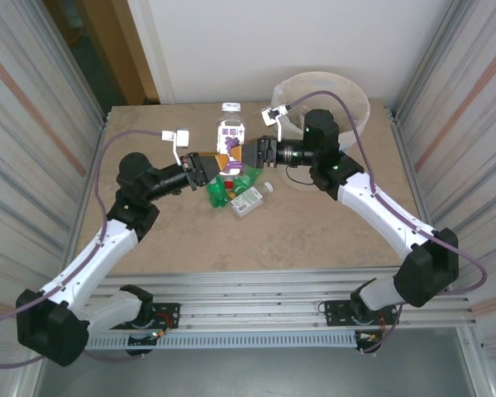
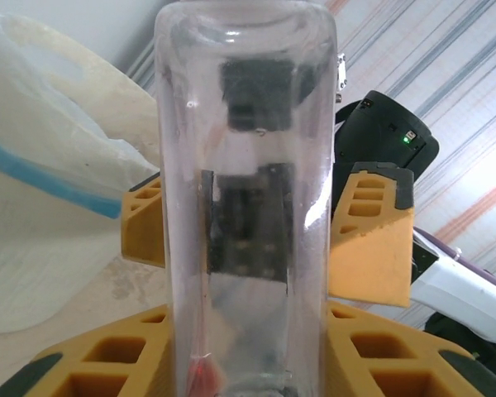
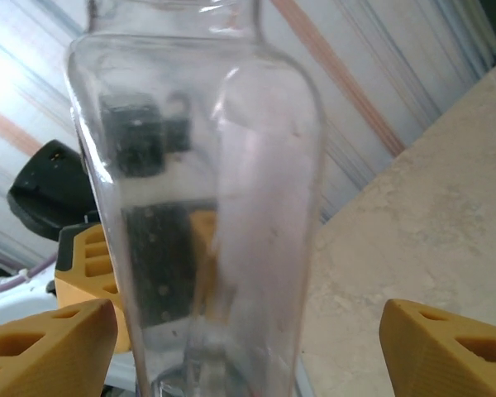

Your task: Put the plastic bottles in the bin

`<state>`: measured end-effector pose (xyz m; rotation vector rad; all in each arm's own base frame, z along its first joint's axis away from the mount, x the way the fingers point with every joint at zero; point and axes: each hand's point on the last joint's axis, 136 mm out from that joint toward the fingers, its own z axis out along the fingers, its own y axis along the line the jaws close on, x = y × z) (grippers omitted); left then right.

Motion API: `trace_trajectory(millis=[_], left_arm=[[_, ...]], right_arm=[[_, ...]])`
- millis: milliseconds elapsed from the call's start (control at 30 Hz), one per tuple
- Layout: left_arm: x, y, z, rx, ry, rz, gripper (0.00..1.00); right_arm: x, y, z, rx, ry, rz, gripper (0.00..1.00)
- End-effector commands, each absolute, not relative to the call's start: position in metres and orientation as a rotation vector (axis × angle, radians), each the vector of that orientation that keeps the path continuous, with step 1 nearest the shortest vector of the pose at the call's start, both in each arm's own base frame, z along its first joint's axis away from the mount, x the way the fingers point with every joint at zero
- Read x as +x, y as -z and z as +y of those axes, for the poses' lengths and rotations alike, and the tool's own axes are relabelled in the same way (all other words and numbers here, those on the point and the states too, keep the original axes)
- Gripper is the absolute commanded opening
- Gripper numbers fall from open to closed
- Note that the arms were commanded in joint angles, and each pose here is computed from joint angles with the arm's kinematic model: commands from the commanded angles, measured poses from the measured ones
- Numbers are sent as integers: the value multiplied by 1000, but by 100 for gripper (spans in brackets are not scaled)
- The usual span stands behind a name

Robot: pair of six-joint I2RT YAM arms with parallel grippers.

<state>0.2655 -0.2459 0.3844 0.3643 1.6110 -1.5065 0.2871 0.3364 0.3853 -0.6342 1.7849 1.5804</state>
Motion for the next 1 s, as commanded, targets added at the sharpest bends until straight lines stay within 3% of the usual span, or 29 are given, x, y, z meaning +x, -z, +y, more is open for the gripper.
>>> trace_trajectory(millis=[0, 233, 333, 400, 567, 667, 767, 967], left_arm=[[256, -404, -249, 416, 1553, 1535, 18], [257, -405, -252, 415, 1580, 1531, 19], [258, -403, -252, 404, 1576, 1541, 26], [259, -403, -252, 400, 1567, 1545, 40], [257, -402, -247, 395, 1508, 1558, 84], [257, -399, -239, 376, 1427, 1572, 98], [255, -400, -232, 362, 1370, 1565, 99], [254, -387, -216, 334, 1217, 1613, 99]], right_arm=[[275, -424, 340, -713, -1600, 1638, 75], [272, -434, 343, -727, -1609, 1612, 45], [273, -436, 341, -719, -1597, 1610, 31], [274, -437, 340, -712, -1575, 1614, 26], [281, -436, 327, -665, -1447, 1671, 24], [293, -440, 306, -572, -1325, 1731, 18], [309, -443, 277, -464, -1239, 1788, 11], [333, -459, 208, -295, -1061, 1828, 11]])
